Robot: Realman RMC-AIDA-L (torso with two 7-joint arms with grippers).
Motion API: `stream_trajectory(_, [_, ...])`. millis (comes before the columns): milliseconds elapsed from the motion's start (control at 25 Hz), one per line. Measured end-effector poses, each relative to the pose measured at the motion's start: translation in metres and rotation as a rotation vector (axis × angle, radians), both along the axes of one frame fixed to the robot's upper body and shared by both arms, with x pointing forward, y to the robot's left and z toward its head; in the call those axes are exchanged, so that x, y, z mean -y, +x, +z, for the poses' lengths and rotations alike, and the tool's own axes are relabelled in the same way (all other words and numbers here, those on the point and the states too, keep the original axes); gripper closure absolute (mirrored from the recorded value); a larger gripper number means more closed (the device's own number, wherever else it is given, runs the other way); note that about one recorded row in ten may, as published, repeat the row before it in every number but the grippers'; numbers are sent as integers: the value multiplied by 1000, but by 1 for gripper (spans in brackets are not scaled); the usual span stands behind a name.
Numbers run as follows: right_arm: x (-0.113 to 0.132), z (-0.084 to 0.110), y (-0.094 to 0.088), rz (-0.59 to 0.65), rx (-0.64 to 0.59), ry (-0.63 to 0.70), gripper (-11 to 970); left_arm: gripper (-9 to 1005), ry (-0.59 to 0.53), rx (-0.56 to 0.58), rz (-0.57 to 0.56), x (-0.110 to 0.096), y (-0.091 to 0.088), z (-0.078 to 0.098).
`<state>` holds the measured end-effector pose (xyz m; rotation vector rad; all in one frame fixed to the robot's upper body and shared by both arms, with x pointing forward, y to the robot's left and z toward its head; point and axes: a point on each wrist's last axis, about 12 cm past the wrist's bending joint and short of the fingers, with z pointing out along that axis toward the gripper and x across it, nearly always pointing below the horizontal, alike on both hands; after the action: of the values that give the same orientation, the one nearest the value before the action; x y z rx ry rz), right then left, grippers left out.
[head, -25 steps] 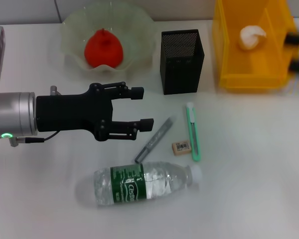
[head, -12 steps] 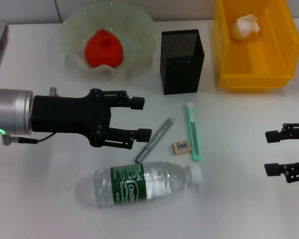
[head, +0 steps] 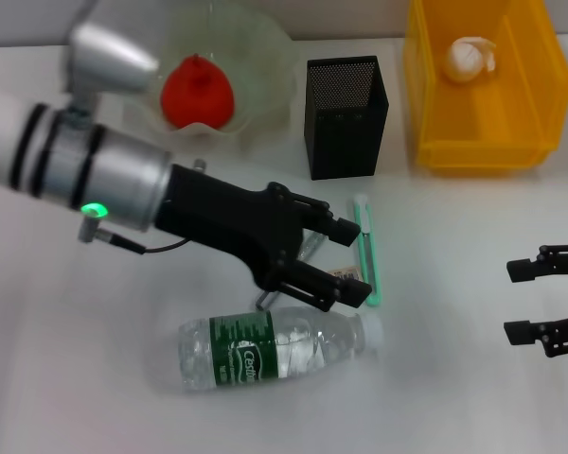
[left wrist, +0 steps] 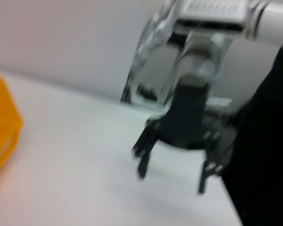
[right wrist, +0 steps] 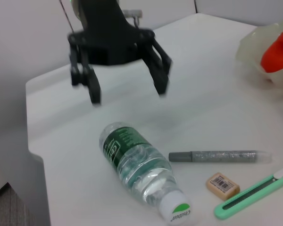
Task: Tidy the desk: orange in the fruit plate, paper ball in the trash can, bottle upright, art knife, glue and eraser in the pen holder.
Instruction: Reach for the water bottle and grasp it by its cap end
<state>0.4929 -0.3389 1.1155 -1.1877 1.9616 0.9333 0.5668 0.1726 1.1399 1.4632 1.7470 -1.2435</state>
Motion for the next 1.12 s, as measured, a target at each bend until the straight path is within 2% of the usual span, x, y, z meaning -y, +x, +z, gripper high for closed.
stream_trajectory(120, [1,1,0,-2,1,-3,140,220,129,-13,10,20,10,1])
stream_trajectory(240, [3,1,0,-4,1,-5,141,221,160,-14,4,26,11,1])
stream_trajectory(400, [4,2,0,-4,1,-13,142,221,255,1,-46,44,10,5])
stream_trajectory(720, [3,12,6,12,11,-22,144,223,310,14,-69,52,5,2])
stream_trajectory(920, [-2,18,13,30,-12,-35,145,224,381,54,-86,59,2,-2])
stream_trajectory(1120, [1,20,16,17,-39,-51,146,224,401,75,-68,65,3,-6])
